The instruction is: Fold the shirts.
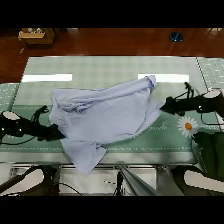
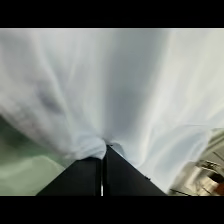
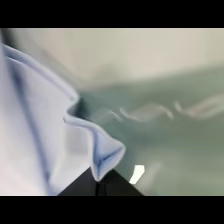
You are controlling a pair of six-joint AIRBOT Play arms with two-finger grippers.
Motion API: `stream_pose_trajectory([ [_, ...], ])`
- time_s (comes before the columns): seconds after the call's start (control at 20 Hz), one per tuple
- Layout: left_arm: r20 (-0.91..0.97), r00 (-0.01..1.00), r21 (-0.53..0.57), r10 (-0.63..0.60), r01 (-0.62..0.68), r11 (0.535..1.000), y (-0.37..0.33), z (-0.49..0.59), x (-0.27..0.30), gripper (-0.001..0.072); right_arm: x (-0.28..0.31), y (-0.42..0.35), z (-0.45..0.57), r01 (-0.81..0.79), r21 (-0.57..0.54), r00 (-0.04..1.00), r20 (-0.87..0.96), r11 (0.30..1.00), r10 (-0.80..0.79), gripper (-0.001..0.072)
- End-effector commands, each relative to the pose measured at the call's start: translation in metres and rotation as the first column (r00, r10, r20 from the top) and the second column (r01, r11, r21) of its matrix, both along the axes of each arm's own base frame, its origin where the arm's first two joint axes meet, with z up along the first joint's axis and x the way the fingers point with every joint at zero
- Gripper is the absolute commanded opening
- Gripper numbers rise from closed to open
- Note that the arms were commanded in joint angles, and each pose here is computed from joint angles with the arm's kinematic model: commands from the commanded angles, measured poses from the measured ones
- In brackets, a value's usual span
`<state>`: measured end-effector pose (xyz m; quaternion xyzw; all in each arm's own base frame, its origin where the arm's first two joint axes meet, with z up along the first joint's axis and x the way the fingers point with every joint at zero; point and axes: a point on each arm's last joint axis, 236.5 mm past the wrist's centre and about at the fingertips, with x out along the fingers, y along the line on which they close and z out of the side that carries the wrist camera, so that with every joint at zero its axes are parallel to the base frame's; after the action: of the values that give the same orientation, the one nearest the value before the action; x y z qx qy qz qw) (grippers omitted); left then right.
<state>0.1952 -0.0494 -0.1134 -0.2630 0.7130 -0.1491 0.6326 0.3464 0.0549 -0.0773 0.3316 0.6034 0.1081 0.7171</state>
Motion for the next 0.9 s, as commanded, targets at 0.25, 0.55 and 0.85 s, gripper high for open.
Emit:
stream_pose_trajectory([
  [0.25,0.82,0.572,-0.026,0.024,-0.004,1.0,-0.001,0.321,0.143,0.0024,0.035,-0.028,0.315,0.04,-0.216,0.7,0.703,0.976,0.127,0.0016],
  [0.55,0.987,-0.001,0.159,-0.16,-0.123,0.98,-0.038,0.569,0.052,0.0023,-0.059,-0.024,0.523,0.352,-0.238,0.281,0.949,0.905,0.14,0.0015],
  [0.85,0.967,-0.174,0.108,-0.186,-0.379,0.919,-0.041,0.65,-0.048,0.0024,-0.146,-0.044,0.574,0.56,-0.305,0.267,0.947,0.77,0.181,0.0016],
])
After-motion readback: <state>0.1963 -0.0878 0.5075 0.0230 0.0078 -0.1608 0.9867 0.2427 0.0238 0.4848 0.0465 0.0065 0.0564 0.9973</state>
